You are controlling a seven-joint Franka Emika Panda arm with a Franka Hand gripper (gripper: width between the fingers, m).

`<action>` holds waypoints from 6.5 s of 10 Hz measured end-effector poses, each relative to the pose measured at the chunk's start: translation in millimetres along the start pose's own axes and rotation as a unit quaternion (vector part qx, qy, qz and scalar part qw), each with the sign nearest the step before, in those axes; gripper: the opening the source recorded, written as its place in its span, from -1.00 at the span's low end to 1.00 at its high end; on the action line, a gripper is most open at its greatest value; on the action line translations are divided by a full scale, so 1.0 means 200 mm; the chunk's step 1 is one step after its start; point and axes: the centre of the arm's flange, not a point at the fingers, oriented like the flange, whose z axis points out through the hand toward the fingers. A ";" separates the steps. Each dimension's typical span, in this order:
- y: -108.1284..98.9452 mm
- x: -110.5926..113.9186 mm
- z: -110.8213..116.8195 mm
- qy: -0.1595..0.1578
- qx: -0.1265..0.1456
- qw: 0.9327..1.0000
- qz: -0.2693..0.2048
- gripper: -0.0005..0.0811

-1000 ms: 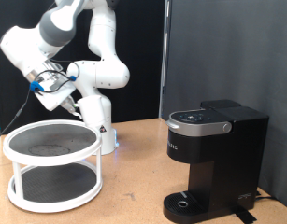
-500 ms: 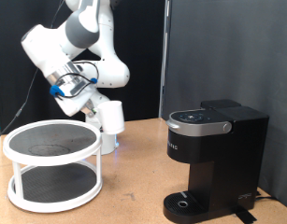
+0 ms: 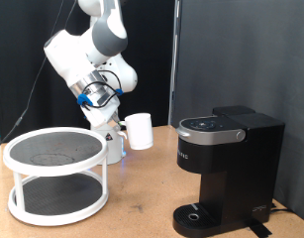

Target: Make a cup of coffee with the keurig machine

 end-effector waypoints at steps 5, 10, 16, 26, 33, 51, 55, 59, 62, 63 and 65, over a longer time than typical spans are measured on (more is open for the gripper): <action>0.01 -0.07 0.17 0.053 0.025 0.997 0.051 -0.97; -0.08 -0.05 0.46 0.088 0.052 0.993 0.059 -0.97; -0.14 0.04 0.69 0.102 0.066 0.991 0.054 -0.97; 0.00 -0.05 0.97 0.067 0.058 0.995 0.038 -0.97; 0.05 -0.14 1.12 0.058 0.053 0.996 0.044 -0.97; 0.05 -0.13 1.13 0.055 0.051 0.996 0.045 -0.37; 0.05 -0.08 1.12 0.066 0.028 0.997 0.033 0.76; 0.05 0.04 1.01 0.072 0.005 0.997 0.018 0.80; 0.07 0.06 0.99 0.069 0.010 0.997 0.020 0.81; 0.07 0.05 0.99 0.067 0.012 0.997 0.021 0.81; 0.10 0.04 1.00 0.064 0.014 0.998 0.021 0.81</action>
